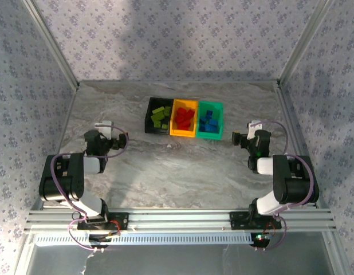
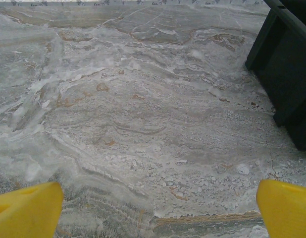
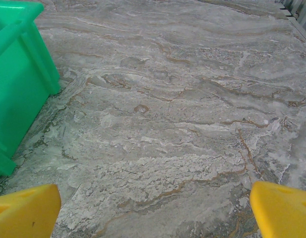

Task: Sort the legos into containers by color
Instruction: Reset both arms

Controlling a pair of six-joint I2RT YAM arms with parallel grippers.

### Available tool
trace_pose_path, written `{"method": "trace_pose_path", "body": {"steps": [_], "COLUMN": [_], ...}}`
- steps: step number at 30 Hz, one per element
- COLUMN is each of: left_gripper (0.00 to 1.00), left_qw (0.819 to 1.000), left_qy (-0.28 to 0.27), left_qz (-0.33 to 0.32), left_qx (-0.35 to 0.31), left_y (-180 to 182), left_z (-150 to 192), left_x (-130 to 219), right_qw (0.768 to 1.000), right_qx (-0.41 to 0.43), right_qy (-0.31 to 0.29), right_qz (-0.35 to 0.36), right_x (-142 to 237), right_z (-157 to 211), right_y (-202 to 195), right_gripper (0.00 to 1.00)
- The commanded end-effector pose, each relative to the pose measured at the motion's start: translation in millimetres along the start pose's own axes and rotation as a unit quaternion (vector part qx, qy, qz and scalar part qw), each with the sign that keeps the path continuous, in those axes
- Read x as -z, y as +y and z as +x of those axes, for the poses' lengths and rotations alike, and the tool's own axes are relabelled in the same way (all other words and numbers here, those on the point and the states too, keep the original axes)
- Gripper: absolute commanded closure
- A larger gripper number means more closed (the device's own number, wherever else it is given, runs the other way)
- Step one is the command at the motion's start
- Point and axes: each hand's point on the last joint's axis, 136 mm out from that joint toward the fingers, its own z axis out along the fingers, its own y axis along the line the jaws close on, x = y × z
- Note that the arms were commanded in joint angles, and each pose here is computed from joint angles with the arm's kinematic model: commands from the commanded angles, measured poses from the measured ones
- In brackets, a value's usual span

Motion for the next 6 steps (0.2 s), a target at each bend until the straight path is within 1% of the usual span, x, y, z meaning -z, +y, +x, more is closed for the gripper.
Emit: {"method": "trace_pose_path", "body": {"steps": [1, 6], "left_gripper": [0.0, 0.0], "left_qw": [1.0, 1.0], "left_qy": [-0.024, -0.024], "left_qz": [0.01, 0.011], "left_qx": [-0.015, -0.015], "left_y": [-2.2, -2.5], "left_z": [-12.4, -12.6], "left_x": [2.7, 2.7], "right_qw": [1.0, 1.0], "right_qx": [-0.005, -0.005], "right_qy": [-0.007, -0.007], "right_qz": [0.0, 0.0], "right_x": [-3.5, -3.5], "right_z": [-6.8, -7.0], "right_y": [-0.7, -0.7], "right_gripper": [0.0, 0.0]}}
